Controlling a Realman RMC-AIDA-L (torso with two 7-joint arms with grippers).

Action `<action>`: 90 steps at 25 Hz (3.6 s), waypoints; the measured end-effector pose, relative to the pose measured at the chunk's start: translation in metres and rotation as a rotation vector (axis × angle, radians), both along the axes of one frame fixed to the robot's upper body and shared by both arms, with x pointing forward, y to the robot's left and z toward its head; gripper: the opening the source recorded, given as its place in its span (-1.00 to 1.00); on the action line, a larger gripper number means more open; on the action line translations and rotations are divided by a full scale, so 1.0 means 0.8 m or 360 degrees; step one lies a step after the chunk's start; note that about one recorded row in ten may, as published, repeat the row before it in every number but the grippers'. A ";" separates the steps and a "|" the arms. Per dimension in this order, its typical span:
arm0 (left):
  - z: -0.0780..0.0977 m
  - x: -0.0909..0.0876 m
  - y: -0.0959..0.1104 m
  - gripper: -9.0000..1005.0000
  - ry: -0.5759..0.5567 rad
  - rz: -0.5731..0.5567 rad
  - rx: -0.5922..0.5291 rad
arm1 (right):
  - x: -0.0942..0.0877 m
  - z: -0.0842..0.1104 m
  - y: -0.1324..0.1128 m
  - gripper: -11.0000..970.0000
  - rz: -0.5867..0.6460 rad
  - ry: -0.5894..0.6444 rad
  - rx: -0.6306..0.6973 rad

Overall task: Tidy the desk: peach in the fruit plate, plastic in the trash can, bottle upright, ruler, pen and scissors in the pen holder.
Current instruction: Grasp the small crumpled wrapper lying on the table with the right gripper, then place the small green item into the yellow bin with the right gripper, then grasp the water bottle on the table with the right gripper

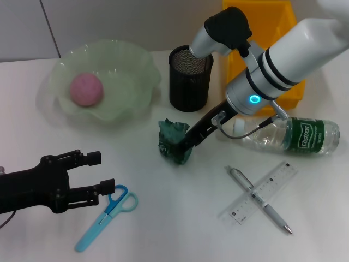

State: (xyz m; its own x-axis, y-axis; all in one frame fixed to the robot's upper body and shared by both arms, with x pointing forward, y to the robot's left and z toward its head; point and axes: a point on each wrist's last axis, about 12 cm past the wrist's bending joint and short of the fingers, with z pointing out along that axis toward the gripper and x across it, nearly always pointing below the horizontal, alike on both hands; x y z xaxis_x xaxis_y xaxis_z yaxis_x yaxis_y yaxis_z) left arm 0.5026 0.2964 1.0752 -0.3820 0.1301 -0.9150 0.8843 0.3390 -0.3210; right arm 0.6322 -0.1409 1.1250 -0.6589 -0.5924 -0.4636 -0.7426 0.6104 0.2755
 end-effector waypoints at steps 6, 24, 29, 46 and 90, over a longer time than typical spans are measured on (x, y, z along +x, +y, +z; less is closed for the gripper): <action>0.001 0.002 -0.001 0.59 -0.0009 -0.0005 0.0004 | -0.002 -0.003 -0.003 0.24 -0.0003 0.0023 0.0002; 0.002 0.003 -0.001 0.57 -0.0012 -0.0009 0.0007 | -0.009 0.022 -0.029 -0.87 0.0089 -0.0028 0.0135; 0.002 0.003 -0.002 0.57 -0.0009 -0.0014 0.0005 | -0.016 0.052 -0.060 -0.98 0.0096 -0.0119 0.0299; 0.004 0.003 -0.001 0.55 -0.0005 -0.0018 0.0003 | 0.013 0.086 -0.210 -0.83 -0.0654 -0.0720 0.0396; 0.006 0.010 -0.007 0.51 0.0037 0.0000 -0.0019 | -0.024 0.102 -0.162 0.44 0.0331 -0.0368 -0.0229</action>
